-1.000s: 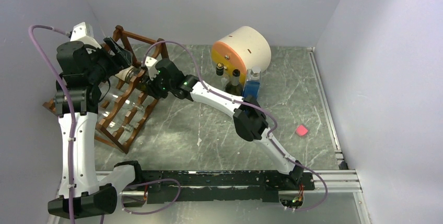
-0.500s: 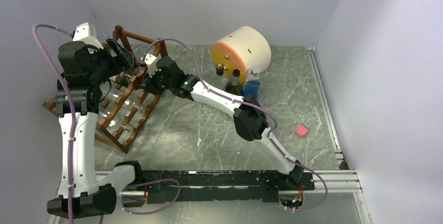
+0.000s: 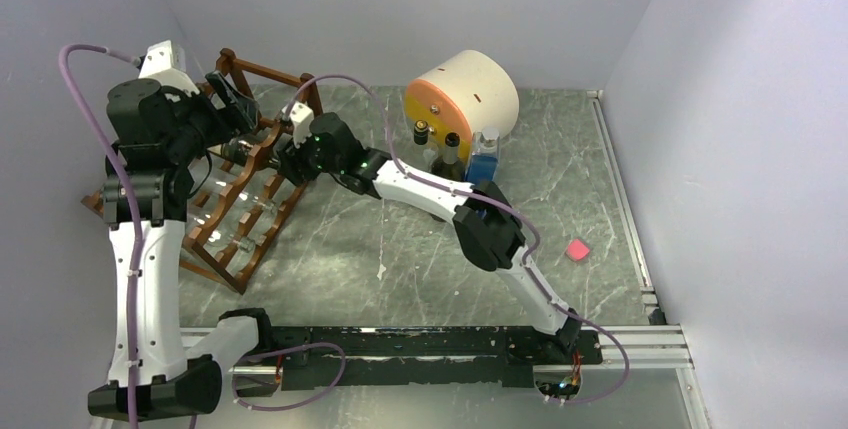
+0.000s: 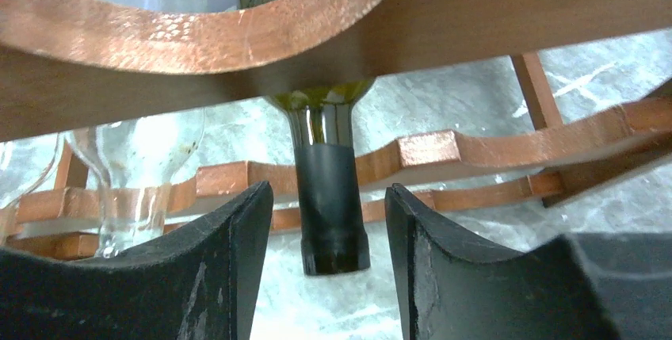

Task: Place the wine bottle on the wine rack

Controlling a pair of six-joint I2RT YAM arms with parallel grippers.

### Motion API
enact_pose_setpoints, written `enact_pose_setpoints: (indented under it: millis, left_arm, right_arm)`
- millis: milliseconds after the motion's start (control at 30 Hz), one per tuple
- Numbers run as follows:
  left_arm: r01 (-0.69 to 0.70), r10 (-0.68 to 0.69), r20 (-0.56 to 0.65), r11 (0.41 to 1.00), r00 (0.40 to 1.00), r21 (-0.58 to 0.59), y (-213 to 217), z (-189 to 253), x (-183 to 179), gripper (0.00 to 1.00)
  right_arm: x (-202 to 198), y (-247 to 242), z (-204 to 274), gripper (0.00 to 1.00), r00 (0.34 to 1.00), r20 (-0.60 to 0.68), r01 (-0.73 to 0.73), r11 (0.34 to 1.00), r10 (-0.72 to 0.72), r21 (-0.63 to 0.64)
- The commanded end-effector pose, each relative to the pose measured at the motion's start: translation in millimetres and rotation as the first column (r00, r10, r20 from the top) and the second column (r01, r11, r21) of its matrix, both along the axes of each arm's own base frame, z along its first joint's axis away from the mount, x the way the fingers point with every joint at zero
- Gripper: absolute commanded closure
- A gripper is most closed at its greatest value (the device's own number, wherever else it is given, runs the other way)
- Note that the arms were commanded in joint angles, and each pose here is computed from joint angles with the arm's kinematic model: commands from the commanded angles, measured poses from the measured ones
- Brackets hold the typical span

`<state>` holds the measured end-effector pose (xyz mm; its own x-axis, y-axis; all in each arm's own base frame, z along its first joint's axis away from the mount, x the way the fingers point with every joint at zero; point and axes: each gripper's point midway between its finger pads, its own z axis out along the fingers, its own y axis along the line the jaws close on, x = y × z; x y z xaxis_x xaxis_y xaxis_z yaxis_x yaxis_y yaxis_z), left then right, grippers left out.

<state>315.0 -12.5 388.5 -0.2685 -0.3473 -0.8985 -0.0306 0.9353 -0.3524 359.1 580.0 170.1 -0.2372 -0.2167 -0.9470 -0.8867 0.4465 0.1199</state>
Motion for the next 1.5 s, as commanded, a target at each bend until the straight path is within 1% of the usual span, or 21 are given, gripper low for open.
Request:
enact_pose_setpoints:
  millis: [0,67,200,333,367,467,600,700,867,967,1100,1233,1333,1400,1467]
  left_arm:
    - [0.072,-0.073,0.073,0.997,0.995,0.017,-14,27,-13,0.17]
    - [0.092,-0.094,0.084,0.996,0.992,0.020,-19,31,-16,0.16]
    - [0.124,-0.127,0.101,0.992,0.987,0.036,-27,37,-24,0.15]
    - [0.168,-0.177,0.130,0.982,0.975,0.082,-39,42,-33,0.13]
    - [0.187,-0.199,0.137,0.977,0.970,0.098,-44,43,-36,0.12]
    - [0.222,-0.238,0.132,0.967,0.962,0.129,-53,39,-40,0.11]
    - [0.262,-0.279,0.122,0.955,0.953,0.135,-60,26,-40,0.10]
    - [0.295,-0.309,0.099,0.946,0.946,0.136,-65,12,-32,0.09]
    - [0.323,-0.334,0.068,0.937,0.940,0.133,-72,-3,3,0.08]
    - [0.340,-0.347,0.024,0.930,0.938,0.143,-76,-19,40,0.07]
    - [0.391,-0.389,-0.050,0.903,0.920,0.179,-82,-38,87,0.08]
    - [0.423,-0.402,-0.137,0.883,0.905,0.202,-81,-59,126,0.11]
    - [0.393,-0.356,-0.186,0.890,0.916,0.231,-71,-69,146,0.14]
    - [0.420,-0.388,-0.171,0.875,0.906,0.241,-72,-70,155,0.16]
    - [0.468,-0.434,-0.188,0.857,0.881,0.216,-74,-78,161,0.20]
  right_arm:
    - [3,-14,66,0.40,0.997,0.061,0.039,0.990,-0.048,0.134]
    - [-1,-18,79,0.39,0.997,0.067,0.037,0.988,-0.048,0.153]
    - [-8,-32,77,0.39,0.997,0.040,0.060,0.989,-0.066,0.137]
    - [-19,-57,76,0.39,0.995,0.008,0.099,0.990,-0.100,0.103]
    - [-23,-66,87,0.39,0.993,0.008,0.113,0.988,-0.115,0.108]
    - [-29,-90,99,0.39,0.985,-0.005,0.170,0.981,-0.170,0.092]
    - [-36,-122,128,0.39,0.970,-0.011,0.242,0.965,-0.243,0.098]
    - [-38,-145,145,0.39,0.952,-0.004,0.304,0.948,-0.305,0.098]
    - [-37,-188,166,0.39,0.902,0.003,0.429,0.898,-0.431,0.103]
    - [-38,-211,177,0.39,0.877,-0.009,0.478,0.871,-0.480,0.117]
    - [-46,-232,192,0.39,0.869,0.003,0.489,0.859,-0.495,0.149]
    - [-51,-246,199,0.39,0.862,0.019,0.498,0.851,-0.507,0.166]
    - [-54,-254,202,0.39,0.855,0.031,0.506,0.845,-0.518,0.171]
    - [-55,-259,202,0.39,0.851,0.035,0.511,0.842,-0.524,0.172]
    - [-56,-262,203,0.39,0.849,0.039,0.514,0.840,-0.528,0.172]
